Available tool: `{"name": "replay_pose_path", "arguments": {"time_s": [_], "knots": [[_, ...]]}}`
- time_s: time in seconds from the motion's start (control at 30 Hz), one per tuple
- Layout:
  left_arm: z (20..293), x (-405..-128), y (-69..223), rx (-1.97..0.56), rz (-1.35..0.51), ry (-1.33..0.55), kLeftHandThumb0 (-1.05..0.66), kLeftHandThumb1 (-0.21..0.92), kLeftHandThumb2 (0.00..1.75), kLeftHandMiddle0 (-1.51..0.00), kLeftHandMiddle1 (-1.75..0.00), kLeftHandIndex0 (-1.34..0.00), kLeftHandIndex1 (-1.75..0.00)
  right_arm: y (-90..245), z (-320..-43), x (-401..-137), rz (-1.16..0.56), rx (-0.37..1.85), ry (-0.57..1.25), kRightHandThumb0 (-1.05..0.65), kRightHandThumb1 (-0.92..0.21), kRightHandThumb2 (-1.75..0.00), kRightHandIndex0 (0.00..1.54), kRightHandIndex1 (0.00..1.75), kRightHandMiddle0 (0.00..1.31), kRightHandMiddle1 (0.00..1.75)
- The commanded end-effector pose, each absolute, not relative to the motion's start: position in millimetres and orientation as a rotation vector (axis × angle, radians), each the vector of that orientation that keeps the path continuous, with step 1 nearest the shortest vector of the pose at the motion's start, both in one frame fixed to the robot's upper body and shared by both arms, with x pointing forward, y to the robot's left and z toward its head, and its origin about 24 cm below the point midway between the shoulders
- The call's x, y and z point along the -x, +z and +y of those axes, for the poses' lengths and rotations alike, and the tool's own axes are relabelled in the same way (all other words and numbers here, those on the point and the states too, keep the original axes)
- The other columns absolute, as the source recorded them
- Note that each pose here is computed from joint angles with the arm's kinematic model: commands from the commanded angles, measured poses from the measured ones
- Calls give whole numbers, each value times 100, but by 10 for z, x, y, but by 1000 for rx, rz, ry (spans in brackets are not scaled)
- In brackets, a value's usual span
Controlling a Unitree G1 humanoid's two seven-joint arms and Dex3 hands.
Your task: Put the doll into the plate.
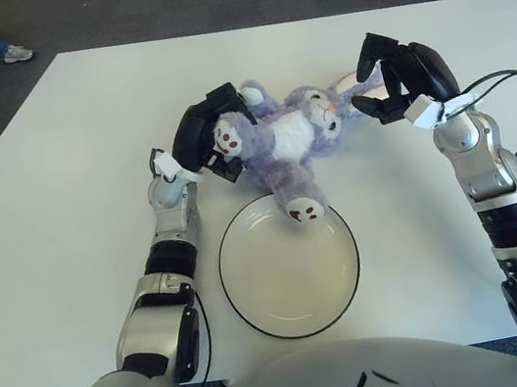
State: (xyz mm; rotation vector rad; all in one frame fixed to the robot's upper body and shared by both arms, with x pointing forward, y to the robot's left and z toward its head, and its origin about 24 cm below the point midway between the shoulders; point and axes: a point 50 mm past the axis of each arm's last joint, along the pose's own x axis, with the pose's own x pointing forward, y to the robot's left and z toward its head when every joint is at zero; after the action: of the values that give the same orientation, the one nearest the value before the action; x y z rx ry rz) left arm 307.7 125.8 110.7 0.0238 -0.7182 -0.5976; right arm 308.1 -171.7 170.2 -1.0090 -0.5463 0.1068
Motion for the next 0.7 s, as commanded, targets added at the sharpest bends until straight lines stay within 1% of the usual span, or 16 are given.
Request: {"name": "replay_pose_path", "arguments": {"time_s": [0.0, 0.03, 0.07, 0.1, 0.13, 0.2, 0.23, 0.27, 0.3, 0.47, 0.53, 0.57, 0.63, 0.67], "knots": [[1234, -3060, 1085, -8, -712, -615, -1, 1, 154, -82, -175, -83, -137, 1779, -1634, -3143, -566, 1106, 161, -39, -70, -71, 50, 175, 42, 163], [1228, -3059, 1085, -5, -713, -616, -1, 1, 154, -82, -175, -83, -137, 1778, -1624, -3152, -557, 1124, 176, -45, -69, -67, 42, 175, 33, 157], [1219, -3057, 1088, -1, -718, -618, -1, 1, 154, -82, -175, -83, -136, 1773, -1614, -3167, -537, 1152, 206, -53, -64, -67, 31, 175, 21, 149], [1214, -3056, 1091, 2, -721, -620, -1, 1, 154, -82, -175, -83, -136, 1769, -1608, -3178, -522, 1171, 227, -59, -58, -69, 20, 175, 14, 137], [1208, -3054, 1094, 4, -725, -620, -1, 1, 154, -82, -175, -83, -136, 1763, -1599, -3191, -502, 1193, 257, -62, -54, -70, 13, 175, 9, 130], [1197, -3052, 1096, 7, -729, -621, -1, 1, 154, -82, -175, -82, -136, 1759, -1596, -3204, -480, 1215, 288, -66, -48, -73, 7, 168, 4, 116], [1195, -3051, 1096, 7, -730, -621, -1, 1, 153, -82, -175, -82, -136, 1759, -1596, -3206, -475, 1219, 294, -67, -46, -75, 4, 166, 3, 110], [1190, -3051, 1098, 8, -731, -621, -1, 2, 153, -82, -175, -82, -136, 1757, -1588, -3215, -465, 1223, 314, -67, -45, -75, 3, 165, 2, 108], [1182, -3050, 1101, 9, -733, -621, -1, 2, 153, -82, -175, -82, -137, 1754, -1582, -3223, -450, 1223, 342, -68, -43, -76, 2, 160, 1, 102], [1163, -3048, 1104, 18, -732, -621, -1, 2, 154, -82, -175, -79, -140, 1744, -1536, -3253, -370, 1239, 448, -70, -37, -77, 0, 159, 0, 87], [1153, -3046, 1106, 20, -735, -620, -1, 2, 155, -82, -175, -78, -142, 1747, -1523, -3249, -342, 1264, 474, -71, -37, -77, 0, 148, 0, 78], [1149, -3045, 1107, 20, -736, -619, -1, 2, 155, -82, -175, -77, -143, 1749, -1516, -3246, -331, 1277, 485, -71, -36, -77, 0, 136, 0, 75], [1147, -3045, 1109, 18, -738, -616, -1, 3, 155, -82, -175, -75, -146, 1752, -1504, -3241, -307, 1308, 507, -71, -37, -78, 0, 99, 0, 60], [1147, -3046, 1109, 18, -738, -614, -1, 3, 155, -82, -175, -75, -147, 1754, -1496, -3242, -297, 1321, 520, -71, -37, -78, 0, 93, 0, 57]]}}
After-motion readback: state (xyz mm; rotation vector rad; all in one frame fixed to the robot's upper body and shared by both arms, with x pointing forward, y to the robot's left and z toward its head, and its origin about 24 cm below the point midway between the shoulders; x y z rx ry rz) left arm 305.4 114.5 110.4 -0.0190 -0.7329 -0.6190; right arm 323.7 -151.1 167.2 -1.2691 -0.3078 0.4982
